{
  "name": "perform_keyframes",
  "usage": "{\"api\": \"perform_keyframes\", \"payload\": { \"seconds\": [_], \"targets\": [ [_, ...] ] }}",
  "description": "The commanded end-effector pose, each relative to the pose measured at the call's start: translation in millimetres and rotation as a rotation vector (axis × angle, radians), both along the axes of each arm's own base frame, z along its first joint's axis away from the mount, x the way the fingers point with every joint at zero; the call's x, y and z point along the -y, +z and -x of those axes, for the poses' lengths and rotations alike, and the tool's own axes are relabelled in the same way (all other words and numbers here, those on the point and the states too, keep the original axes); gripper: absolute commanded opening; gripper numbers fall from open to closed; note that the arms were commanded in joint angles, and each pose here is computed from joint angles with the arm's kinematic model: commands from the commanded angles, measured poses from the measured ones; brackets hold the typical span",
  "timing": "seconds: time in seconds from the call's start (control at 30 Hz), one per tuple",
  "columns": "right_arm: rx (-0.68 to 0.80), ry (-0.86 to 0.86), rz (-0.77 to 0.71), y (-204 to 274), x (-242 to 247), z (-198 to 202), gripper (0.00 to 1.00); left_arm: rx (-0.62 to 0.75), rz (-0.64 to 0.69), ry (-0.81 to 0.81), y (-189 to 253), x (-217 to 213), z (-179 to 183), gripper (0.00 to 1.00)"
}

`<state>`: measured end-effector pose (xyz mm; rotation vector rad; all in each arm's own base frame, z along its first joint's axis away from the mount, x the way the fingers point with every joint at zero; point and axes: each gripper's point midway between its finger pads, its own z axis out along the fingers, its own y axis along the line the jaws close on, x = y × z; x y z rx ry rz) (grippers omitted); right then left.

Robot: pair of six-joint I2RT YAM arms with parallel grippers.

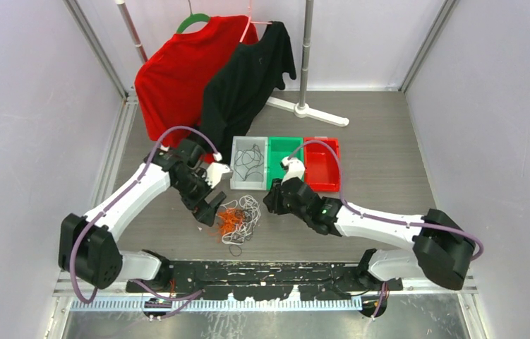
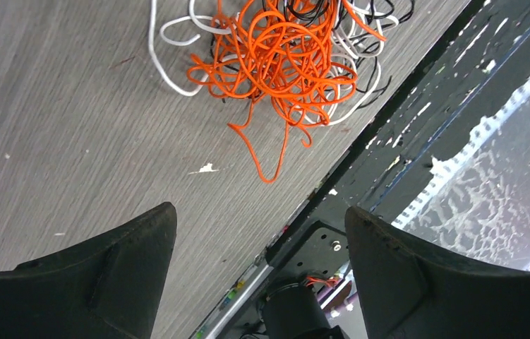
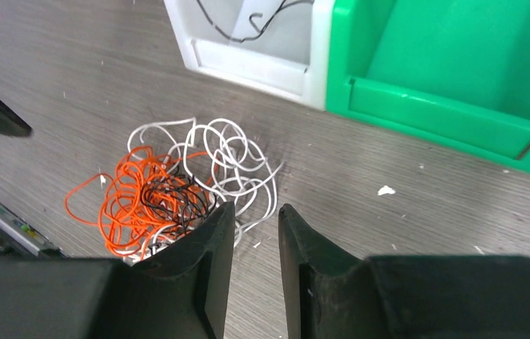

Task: Untangle the cables
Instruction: Untie the cable.

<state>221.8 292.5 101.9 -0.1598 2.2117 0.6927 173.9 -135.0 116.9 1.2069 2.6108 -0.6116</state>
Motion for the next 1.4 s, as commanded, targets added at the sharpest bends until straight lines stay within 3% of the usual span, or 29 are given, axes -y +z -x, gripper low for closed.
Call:
{"api": "perform_keyframes", "payload": {
  "seconds": [0.0,0.17,0.37,0.67,0.77,0.8,0.97,1.03,1.13,1.37],
  "targets": [
    [0.097,-0.125,-0.049,34.0,14.5,-16.4,0.35,-0.007,-0.083,-0.09,-19.4,0.9,0.4,0.86],
    [0.139,-0.172,-0.048,47.6,25.1,-21.7,0.35,-0.003,-0.194,-0.146,-48.7,-4.1,0.3,0.81],
    [0.162,-0.201,-0.058,57.2,33.4,-22.2,0.32,0.039,-0.199,-0.121,-62.4,1.8,-16.3,0.7],
    [0.164,-0.214,-0.069,59.1,37.2,-21.5,0.27,0.083,-0.167,-0.112,-58.0,10.4,-28.0,0.28],
    [0.171,-0.214,-0.076,63.2,36.8,-22.1,0.25,0.096,-0.177,-0.137,-48.5,5.5,-24.9,0.04],
    [0.174,-0.21,-0.077,64.4,36.2,-21.8,0.25,0.106,-0.185,-0.148,-42.4,2.7,-24.4,0.0],
    [0.207,-0.154,-0.102,82.3,23.3,-23.7,0.28,0.182,-0.141,-0.192,11.5,-0.6,-16.7,0.0],
    [0.224,-0.107,-0.125,91.2,11.2,-24.0,0.37,0.245,-0.093,-0.205,44.4,2.9,-15.8,0.0],
    [0.262,-0.025,-0.166,107.9,-9.8,-23.9,0.57,0.297,-0.041,-0.224,83.3,3.9,-7.6,0.0],
    [0.392,0.238,-0.328,164.2,-63.1,-2.6,0.71,0.482,0.115,-0.293,157.9,15.7,0.6,0.0]
  ]
}}
